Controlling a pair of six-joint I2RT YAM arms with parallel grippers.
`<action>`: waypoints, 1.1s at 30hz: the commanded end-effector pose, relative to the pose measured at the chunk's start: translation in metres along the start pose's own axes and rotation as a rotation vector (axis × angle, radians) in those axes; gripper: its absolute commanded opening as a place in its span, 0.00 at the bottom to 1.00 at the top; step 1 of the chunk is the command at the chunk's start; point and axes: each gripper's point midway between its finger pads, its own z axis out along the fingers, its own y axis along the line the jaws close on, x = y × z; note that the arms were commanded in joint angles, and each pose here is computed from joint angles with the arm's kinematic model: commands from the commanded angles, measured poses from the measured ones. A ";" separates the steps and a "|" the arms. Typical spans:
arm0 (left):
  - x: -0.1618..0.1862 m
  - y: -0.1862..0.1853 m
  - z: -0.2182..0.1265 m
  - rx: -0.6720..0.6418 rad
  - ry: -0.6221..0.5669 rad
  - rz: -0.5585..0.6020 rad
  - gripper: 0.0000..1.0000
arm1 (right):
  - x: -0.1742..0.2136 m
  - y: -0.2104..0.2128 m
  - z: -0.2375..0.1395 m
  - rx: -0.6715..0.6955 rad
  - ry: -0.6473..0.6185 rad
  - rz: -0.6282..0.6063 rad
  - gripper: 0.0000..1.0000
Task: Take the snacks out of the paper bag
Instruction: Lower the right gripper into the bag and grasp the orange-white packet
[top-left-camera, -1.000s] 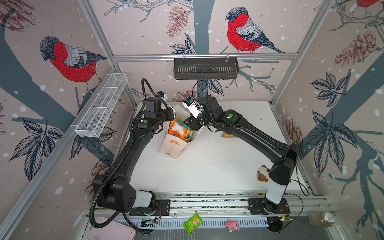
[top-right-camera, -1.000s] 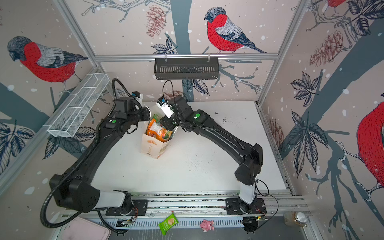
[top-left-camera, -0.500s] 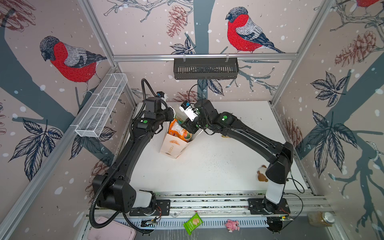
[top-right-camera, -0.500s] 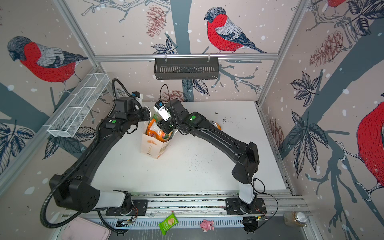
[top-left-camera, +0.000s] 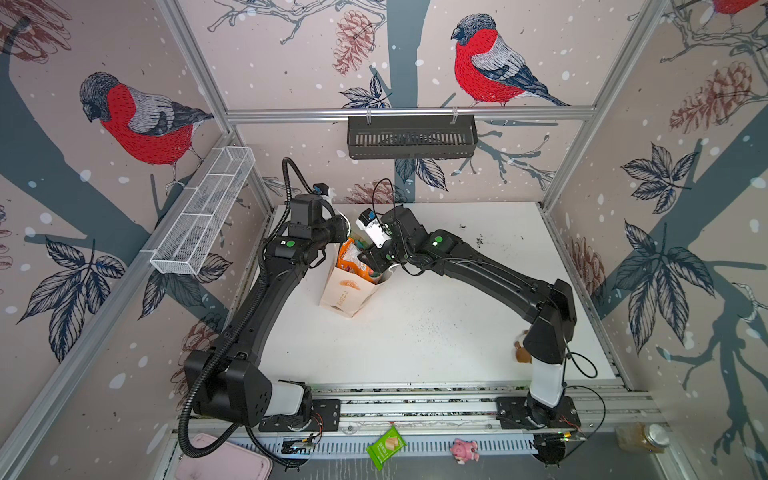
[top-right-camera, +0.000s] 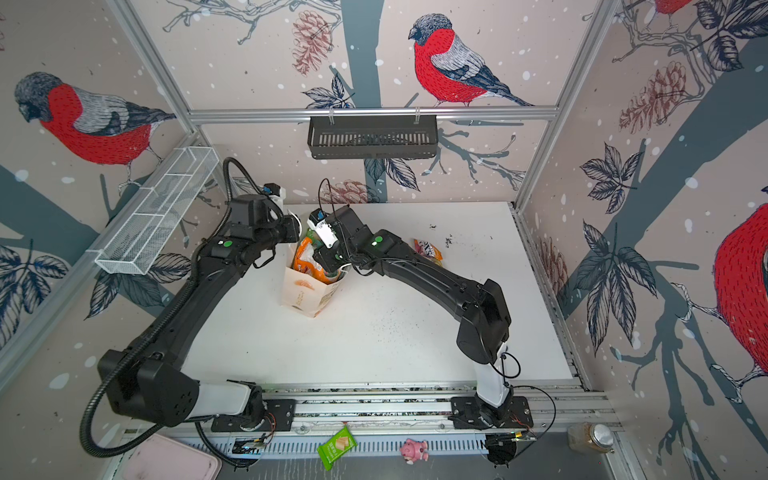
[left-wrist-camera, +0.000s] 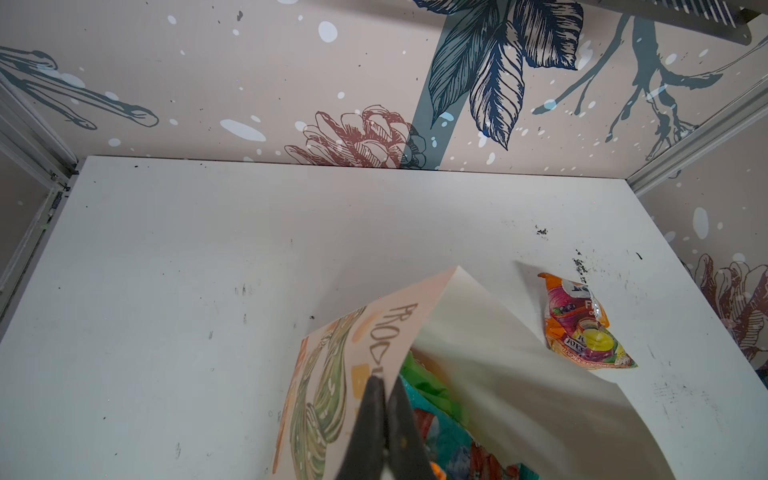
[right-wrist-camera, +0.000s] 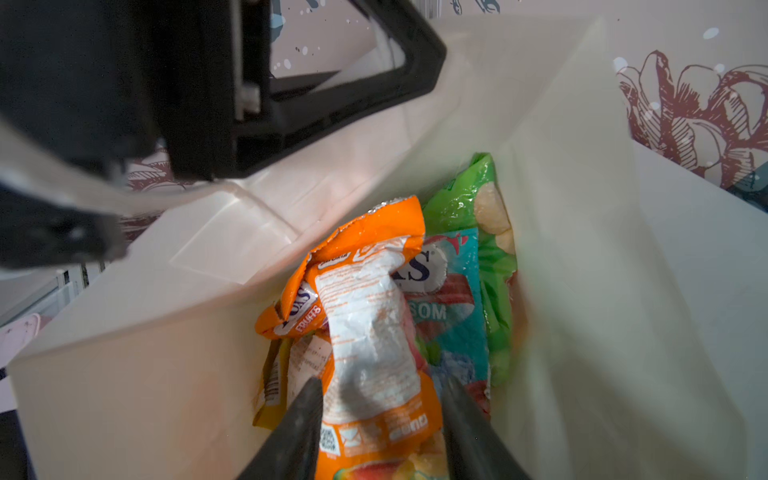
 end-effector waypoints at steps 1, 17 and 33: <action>-0.016 -0.002 -0.003 0.012 -0.067 0.005 0.00 | -0.006 -0.002 0.008 0.006 -0.032 0.019 0.48; -0.015 -0.001 0.000 0.004 -0.063 0.006 0.00 | 0.010 -0.015 0.039 0.043 0.012 0.150 0.68; -0.014 0.002 0.000 -0.006 -0.064 0.005 0.00 | -0.003 -0.037 0.042 0.167 -0.037 0.156 0.17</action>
